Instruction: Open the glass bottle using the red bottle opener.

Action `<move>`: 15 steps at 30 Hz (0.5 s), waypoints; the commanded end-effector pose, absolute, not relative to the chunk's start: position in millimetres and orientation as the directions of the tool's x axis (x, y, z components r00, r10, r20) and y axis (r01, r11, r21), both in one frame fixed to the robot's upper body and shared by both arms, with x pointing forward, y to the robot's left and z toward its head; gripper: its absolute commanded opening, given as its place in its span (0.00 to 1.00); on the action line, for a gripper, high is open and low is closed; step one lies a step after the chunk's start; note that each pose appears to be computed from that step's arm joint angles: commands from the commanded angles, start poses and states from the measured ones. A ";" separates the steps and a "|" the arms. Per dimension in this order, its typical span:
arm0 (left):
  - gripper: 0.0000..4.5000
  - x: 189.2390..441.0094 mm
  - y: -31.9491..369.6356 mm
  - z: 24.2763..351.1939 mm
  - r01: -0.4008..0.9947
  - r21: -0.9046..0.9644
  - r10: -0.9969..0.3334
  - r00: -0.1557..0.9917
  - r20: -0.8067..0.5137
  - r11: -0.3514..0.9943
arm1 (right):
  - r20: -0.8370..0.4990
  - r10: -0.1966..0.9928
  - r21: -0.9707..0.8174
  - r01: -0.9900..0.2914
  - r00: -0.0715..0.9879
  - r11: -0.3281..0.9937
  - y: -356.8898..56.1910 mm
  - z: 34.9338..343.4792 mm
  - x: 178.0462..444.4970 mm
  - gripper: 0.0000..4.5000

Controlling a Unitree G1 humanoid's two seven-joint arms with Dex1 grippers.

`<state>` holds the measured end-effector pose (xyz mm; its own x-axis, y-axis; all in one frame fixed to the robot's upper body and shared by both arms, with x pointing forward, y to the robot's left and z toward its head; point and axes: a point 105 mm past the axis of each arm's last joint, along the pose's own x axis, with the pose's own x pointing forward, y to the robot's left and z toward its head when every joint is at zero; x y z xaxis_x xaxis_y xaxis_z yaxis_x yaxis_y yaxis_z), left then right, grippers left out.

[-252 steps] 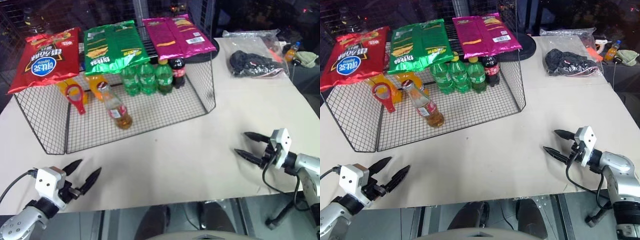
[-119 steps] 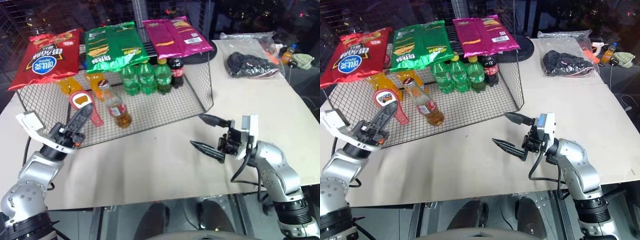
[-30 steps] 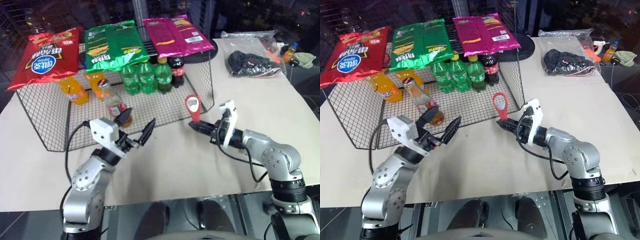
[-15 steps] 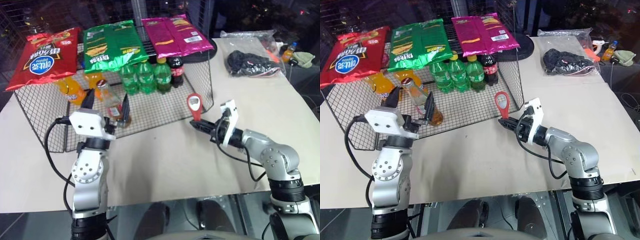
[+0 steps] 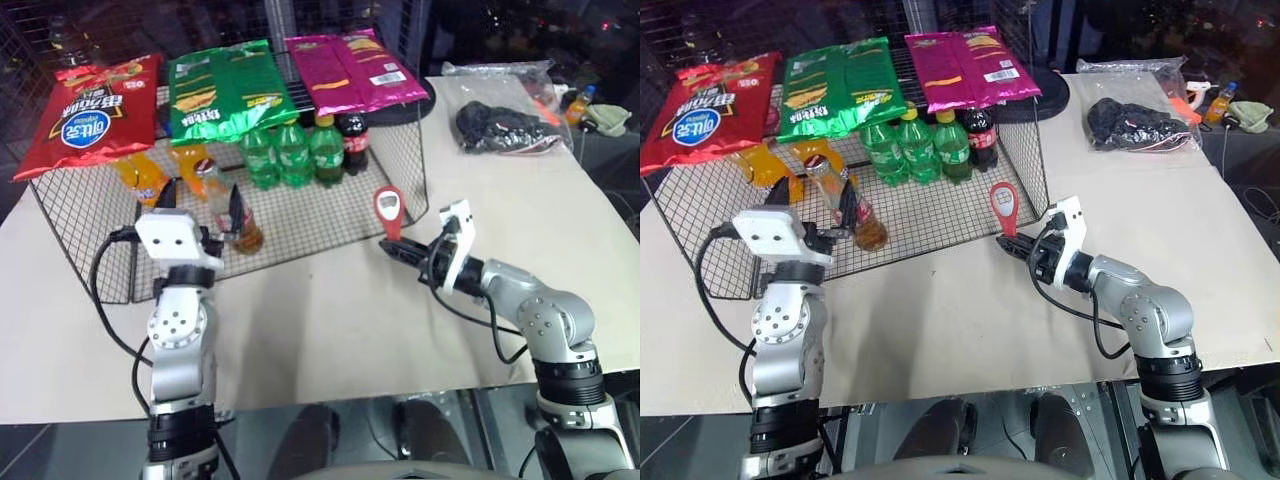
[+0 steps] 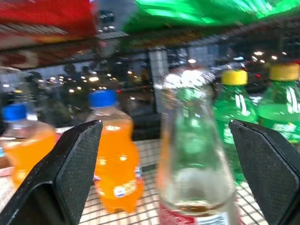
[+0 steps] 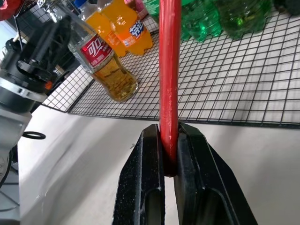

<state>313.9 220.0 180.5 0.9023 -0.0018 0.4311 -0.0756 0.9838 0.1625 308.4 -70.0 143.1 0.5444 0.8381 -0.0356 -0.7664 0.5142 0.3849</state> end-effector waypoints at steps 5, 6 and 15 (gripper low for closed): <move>0.99 323.3 218.9 167.1 -0.035 0.119 -0.014 0.921 0.389 0.992 | 0.022 0.845 0.331 -0.801 0.535 0.498 -63.1 157.5 305.0 0.00; 0.99 324.9 219.2 166.5 -0.036 0.121 -0.013 0.922 0.386 0.992 | 0.022 0.845 0.329 -0.802 0.535 0.499 -62.8 157.2 304.9 0.00; 0.99 338.6 213.1 161.1 -0.007 0.119 -0.035 0.937 0.349 0.993 | 0.023 0.837 0.324 -0.796 0.546 0.510 -61.9 156.3 306.7 0.00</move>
